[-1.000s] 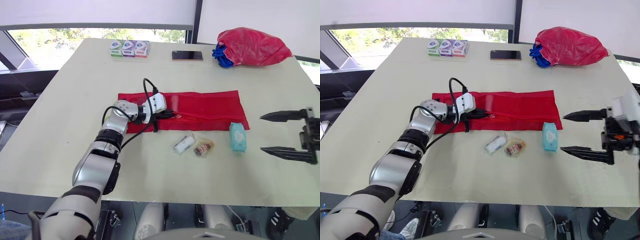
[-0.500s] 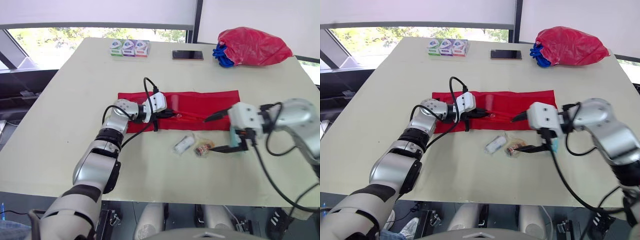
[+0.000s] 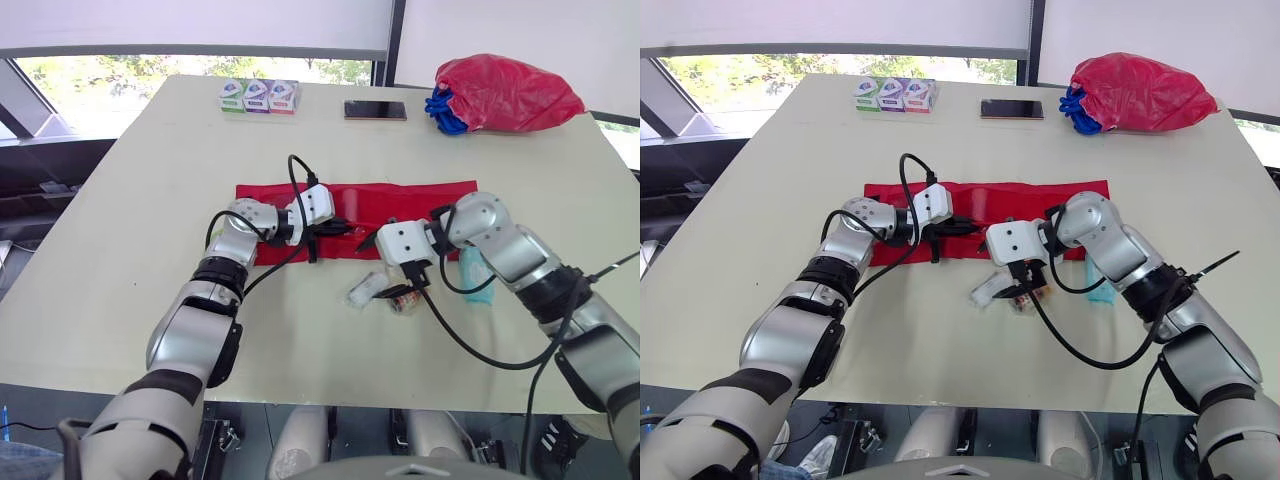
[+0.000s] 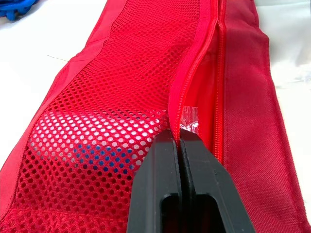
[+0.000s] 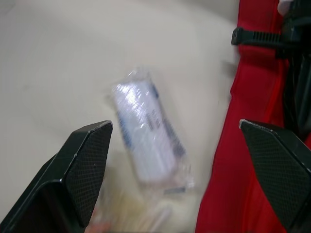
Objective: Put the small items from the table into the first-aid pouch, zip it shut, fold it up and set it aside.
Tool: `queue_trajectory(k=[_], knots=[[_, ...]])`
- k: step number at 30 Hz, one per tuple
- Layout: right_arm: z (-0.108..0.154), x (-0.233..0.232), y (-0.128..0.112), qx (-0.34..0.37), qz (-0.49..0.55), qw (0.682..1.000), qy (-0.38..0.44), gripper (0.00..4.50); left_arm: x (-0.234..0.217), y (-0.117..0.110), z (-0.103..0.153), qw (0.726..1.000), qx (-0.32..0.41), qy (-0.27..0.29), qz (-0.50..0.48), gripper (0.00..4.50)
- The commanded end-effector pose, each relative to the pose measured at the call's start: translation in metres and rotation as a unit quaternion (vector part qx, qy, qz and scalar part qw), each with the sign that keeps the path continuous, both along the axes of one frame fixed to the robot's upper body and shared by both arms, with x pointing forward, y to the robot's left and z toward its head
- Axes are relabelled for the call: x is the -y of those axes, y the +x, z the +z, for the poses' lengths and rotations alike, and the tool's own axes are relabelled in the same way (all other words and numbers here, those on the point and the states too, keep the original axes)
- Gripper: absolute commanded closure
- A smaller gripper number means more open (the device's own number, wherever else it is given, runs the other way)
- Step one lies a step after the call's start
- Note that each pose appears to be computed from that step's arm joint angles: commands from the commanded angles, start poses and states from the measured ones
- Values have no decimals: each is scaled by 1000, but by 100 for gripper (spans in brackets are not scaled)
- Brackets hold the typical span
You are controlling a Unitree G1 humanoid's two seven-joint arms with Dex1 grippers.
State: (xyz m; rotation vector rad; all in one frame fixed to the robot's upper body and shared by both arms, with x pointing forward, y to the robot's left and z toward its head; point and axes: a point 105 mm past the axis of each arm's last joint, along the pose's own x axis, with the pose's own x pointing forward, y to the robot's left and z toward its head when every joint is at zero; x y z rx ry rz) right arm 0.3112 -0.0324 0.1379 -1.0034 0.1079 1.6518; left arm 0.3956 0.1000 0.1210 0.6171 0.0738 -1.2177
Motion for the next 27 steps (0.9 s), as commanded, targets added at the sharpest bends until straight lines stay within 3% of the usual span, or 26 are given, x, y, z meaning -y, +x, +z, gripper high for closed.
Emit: queue_trajectory(k=[1, 8, 9, 11, 16, 18, 19, 27], knots=[[-3, 5, 12, 36, 16, 998, -53, 3, 5, 3, 14, 1000, 24, -12, -6, 450], [-15, 5, 13, 25, 33, 996, -82, 3, 6, 2, 13, 1000, 22, -13, -6, 450], [-15, 4, 13, 22, 33, 996, -79, 53, 6, 2, 12, 1000, 22, -13, -6, 450], [-14, 1, 12, 19, 32, 997, -70, 88, 5, 2, 12, 1000, 22, -13, -5, 450], [-7, -3, 6, -5, 25, 999, -41, 306, 6, 2, 10, 1000, 20, -13, -5, 450], [-5, -1, 5, -8, 16, 999, -35, 422, 6, 1, 10, 1000, 20, -13, -5, 450], [-3, 0, 5, -8, 11, 999, -32, 441, 6, 1, 10, 1000, 20, -13, -6, 450], [16, 23, 14, 8, -119, 992, 35, 448, 8, 1, 10, 1000, 20, -19, -6, 450]])
